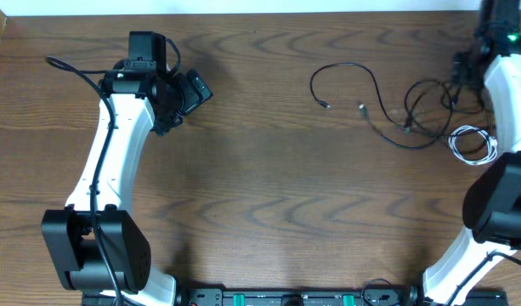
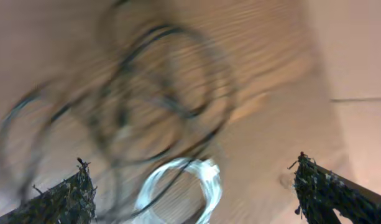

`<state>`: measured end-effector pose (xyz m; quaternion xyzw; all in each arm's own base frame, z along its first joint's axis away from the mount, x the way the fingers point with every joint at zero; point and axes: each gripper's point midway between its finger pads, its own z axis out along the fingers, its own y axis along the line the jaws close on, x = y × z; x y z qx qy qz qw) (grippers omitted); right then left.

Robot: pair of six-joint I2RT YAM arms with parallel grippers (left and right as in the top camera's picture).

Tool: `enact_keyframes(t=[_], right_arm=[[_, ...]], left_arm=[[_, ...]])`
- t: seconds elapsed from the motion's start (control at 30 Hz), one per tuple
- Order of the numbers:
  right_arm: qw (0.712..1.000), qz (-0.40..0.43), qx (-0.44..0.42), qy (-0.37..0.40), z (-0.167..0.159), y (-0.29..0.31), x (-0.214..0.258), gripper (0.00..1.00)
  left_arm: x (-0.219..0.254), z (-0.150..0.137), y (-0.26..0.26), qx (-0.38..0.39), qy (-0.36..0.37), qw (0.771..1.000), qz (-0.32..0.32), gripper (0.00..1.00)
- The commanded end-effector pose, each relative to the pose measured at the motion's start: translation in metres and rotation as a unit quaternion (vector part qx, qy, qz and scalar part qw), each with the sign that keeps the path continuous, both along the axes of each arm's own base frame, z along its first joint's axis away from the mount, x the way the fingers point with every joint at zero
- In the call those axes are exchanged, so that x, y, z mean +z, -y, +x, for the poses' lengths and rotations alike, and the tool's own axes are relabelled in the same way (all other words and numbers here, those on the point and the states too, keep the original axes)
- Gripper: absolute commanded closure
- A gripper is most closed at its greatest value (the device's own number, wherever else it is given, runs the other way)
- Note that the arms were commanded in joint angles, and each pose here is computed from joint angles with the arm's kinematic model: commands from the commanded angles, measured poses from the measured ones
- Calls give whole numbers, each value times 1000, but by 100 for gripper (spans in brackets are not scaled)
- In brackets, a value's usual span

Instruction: Untangle cables

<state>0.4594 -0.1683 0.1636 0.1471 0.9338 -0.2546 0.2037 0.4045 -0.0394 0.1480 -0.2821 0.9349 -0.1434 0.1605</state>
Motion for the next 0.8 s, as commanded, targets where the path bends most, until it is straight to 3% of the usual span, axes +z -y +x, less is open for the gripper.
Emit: enact_keyframes(t=[0.0, 0.2, 0.77], right_arm=[[998, 2, -47, 36, 0, 32, 4, 1], [986, 153, 15, 71, 17, -1, -12, 1], [985, 158, 17, 70, 16, -3, -13, 1]], left_arm=[[0, -1, -1, 0, -2, 1000, 0, 2], [0, -1, -1, 0, -2, 1000, 0, 2], [0, -1, -1, 0, -2, 1000, 0, 2]])
